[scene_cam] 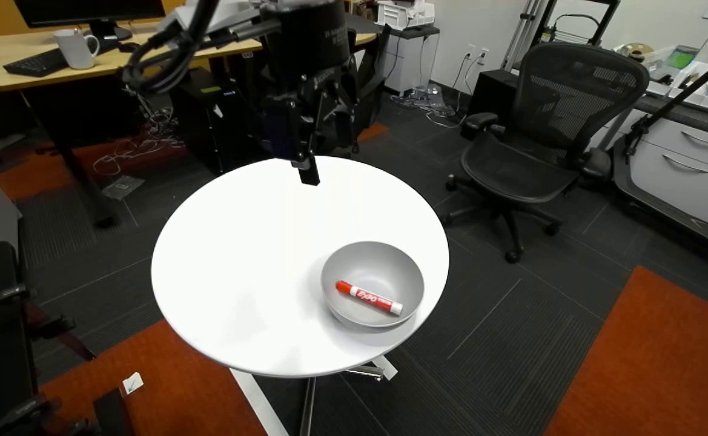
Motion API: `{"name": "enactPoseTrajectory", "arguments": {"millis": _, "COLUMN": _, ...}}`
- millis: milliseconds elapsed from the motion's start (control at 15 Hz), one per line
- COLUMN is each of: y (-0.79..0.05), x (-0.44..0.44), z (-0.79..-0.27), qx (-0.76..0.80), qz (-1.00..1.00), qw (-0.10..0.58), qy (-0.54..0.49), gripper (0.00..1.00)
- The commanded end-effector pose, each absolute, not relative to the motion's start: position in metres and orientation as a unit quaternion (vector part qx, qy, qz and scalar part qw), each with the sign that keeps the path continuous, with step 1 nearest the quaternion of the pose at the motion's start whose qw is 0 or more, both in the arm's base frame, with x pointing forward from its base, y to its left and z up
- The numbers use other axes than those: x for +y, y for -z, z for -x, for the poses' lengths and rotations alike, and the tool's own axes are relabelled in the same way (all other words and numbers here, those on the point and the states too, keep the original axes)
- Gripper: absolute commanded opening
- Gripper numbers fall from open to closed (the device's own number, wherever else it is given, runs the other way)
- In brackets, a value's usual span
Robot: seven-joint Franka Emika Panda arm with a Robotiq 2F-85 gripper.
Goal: Take the red marker out of the grey bowl
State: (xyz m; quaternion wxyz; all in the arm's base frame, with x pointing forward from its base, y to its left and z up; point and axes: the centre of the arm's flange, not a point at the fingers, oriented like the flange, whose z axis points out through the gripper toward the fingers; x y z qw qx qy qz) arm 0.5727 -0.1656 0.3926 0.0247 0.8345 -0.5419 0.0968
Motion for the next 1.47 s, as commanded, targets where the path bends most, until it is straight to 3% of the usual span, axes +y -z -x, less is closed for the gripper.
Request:
{"name": "enactPoseTrajectory", "arguments": {"millis": 0, "y": -0.389, "x": -0.171, "z": -0.579, "qx": -0.542, "qz": -0.836, "qw": 0.020, "qy": -0.086, "gripper": 1.00}}
{"name": "enactPoseTrajectory", "arguments": {"millis": 600, "y": -0.313, "x": -0.236, "z": -0.617, "qx": -0.557, "qz": -0.829, "qw": -0.034, "qy": -0.038, "gripper": 1.00}}
{"name": "enactPoseTrajectory", "arguments": {"millis": 1400, "y": -0.217, "x": -0.267, "z": -0.651, "qx": -0.571, "qz": -0.820, "qw": 0.009, "qy": -0.017, "gripper": 1.00}}
